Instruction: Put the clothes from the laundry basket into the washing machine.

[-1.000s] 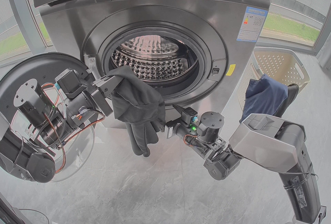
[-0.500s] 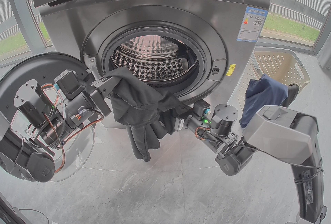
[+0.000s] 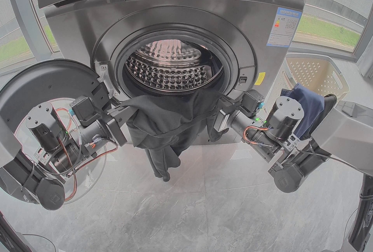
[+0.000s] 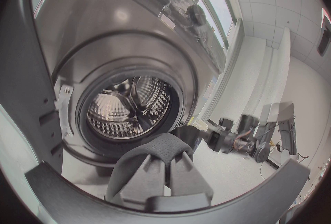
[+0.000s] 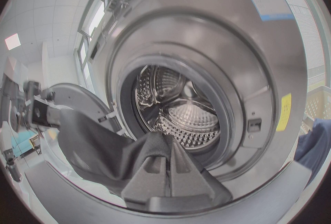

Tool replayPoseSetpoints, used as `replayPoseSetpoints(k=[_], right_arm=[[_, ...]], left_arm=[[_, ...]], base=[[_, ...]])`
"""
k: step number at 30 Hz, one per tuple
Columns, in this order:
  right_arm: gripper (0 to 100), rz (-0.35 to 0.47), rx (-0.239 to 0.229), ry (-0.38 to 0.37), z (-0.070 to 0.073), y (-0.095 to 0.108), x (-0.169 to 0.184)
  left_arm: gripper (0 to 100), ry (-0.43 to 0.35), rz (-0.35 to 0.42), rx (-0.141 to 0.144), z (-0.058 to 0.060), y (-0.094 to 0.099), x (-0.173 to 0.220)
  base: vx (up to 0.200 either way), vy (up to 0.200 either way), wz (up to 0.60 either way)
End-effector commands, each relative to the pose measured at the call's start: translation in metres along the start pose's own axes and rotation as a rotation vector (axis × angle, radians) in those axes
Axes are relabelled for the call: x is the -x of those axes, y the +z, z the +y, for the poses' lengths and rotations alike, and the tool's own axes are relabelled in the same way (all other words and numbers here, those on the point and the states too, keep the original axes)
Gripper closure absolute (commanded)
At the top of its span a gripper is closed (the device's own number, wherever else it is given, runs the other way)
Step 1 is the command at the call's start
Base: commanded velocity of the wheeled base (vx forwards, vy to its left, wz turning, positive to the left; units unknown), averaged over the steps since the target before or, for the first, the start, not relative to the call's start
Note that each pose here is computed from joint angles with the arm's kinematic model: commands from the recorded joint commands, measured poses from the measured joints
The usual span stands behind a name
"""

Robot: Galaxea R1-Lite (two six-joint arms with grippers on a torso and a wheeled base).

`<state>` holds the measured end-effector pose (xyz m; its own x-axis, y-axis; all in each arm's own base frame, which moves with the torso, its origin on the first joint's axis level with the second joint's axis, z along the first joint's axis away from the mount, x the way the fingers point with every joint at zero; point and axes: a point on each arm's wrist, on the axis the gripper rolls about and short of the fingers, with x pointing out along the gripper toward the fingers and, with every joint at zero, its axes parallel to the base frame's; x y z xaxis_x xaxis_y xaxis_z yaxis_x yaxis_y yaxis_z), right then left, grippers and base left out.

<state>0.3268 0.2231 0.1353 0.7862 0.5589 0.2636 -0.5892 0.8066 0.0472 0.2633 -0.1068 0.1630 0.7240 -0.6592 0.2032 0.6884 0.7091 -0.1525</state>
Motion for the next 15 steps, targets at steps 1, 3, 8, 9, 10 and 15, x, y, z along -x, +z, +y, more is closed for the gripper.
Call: replayPoseSetpoints(k=[1, 3, 8, 9, 10, 15], right_arm=[[100, -0.068, -0.004, 0.032, 0.009, 0.033, 0.010], [100, -0.077, -0.010, 0.056, 0.017, 0.039, 0.014], [100, -0.088, -0.026, 0.108, 0.033, 0.047, 0.019], [100, -0.090, -0.030, 0.118, 0.038, 0.047, 0.019], [100, -0.092, -0.033, 0.124, 0.041, 0.048, 0.018], [100, -0.112, -0.041, 0.137, 0.050, 0.050, 0.011]], left_arm=[[0, 0.019, 0.085, 0.033, 0.005, -0.024, 0.001], [0, 0.030, 0.115, 0.047, 0.008, -0.034, -0.001], [0, 0.056, 0.219, 0.074, 0.017, -0.070, -0.007], [0, 0.061, 0.238, 0.073, 0.020, -0.078, -0.009], [0, 0.060, 0.249, 0.075, 0.021, -0.082, -0.010], [0, 0.060, 0.302, 0.074, 0.025, -0.103, -0.014]], base=[[0.000, 0.000, 0.00], [0.000, 0.000, 0.00], [0.000, 0.000, 0.00], [0.000, 0.000, 0.00], [0.000, 0.000, 0.00], [0.000, 0.000, 0.00]])
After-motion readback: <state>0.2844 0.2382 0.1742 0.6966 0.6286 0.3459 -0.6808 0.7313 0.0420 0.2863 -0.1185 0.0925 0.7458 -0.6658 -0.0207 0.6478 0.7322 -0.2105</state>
